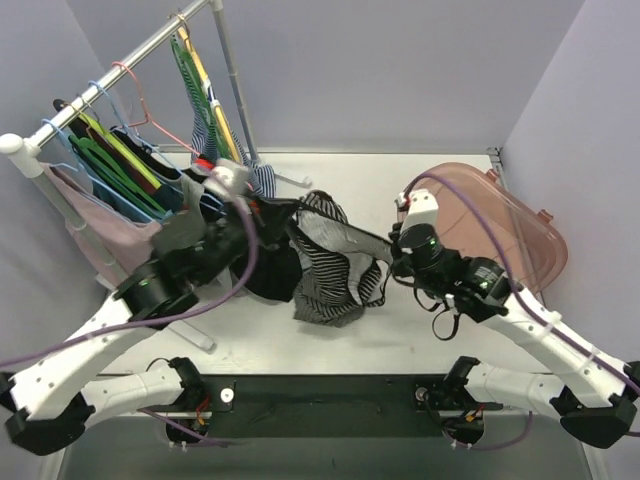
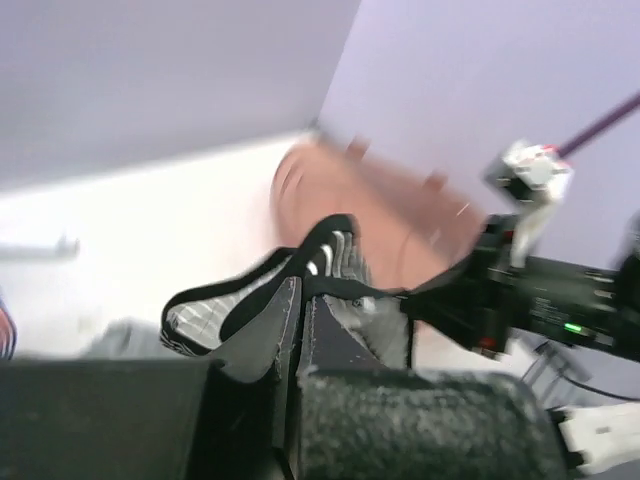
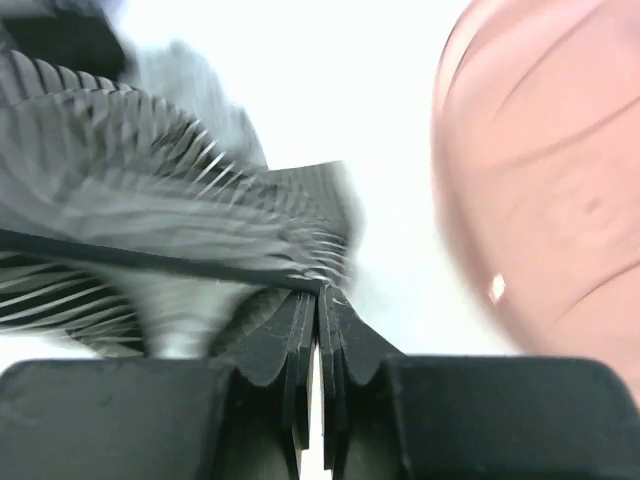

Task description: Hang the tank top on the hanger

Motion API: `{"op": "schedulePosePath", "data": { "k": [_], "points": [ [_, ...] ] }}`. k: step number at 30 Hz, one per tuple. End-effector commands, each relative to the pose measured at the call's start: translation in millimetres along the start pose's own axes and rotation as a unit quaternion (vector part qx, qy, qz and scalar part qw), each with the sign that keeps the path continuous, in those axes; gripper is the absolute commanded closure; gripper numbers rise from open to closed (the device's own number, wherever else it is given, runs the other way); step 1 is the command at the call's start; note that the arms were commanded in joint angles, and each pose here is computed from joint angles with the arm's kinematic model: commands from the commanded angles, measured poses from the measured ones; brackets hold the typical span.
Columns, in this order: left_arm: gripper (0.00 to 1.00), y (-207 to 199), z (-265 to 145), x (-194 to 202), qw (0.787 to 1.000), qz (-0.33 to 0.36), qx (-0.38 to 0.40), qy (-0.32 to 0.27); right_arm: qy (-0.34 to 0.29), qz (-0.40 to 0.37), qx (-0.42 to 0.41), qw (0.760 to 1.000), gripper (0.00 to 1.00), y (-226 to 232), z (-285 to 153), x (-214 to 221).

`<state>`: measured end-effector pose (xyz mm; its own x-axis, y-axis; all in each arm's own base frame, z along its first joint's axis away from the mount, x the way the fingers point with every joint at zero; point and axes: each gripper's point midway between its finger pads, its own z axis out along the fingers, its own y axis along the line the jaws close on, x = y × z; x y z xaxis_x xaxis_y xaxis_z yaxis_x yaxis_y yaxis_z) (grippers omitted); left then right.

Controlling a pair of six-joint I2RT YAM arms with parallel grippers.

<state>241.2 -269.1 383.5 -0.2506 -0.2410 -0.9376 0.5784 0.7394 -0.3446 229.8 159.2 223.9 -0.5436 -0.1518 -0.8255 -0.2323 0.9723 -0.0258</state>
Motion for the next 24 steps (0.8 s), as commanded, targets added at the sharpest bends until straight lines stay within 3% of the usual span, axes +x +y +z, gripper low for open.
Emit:
{"op": "schedulePosePath", "data": {
  "k": [1, 6, 11, 14, 19, 20, 24],
  "points": [
    [1.00, -37, -46, -91, 0.991, 0.023, 0.081, -0.100, -0.069, -0.022, 0.049, 0.996, 0.95, -34, -37, -65],
    [1.00, -72, -64, -137, 0.980, 0.039, 0.148, -0.125, -0.174, 0.016, 0.063, 0.983, 1.00, -55, -95, -147],
    [1.00, -82, -64, -130, 0.977, 0.039, 0.178, -0.110, -0.204, 0.025, 0.049, 0.977, 1.00, -62, -120, -165],
    [1.00, -78, -59, -103, 0.980, 0.024, 0.181, -0.081, -0.159, 0.007, 0.025, 0.987, 1.00, -47, -95, -130],
    [1.00, -51, -39, -6, 0.988, -0.005, 0.153, 0.014, -0.047, 0.031, -0.041, 0.998, 1.00, -9, -45, -41],
    [1.00, -43, -39, 5, 0.990, -0.019, 0.139, 0.024, -0.012, 0.025, -0.033, 0.999, 1.00, -9, -28, -8],
    [1.00, -20, -31, 81, 0.988, -0.046, 0.102, 0.102, 0.026, 0.049, 0.007, 0.998, 1.00, -25, -7, 43]
  ]
}}
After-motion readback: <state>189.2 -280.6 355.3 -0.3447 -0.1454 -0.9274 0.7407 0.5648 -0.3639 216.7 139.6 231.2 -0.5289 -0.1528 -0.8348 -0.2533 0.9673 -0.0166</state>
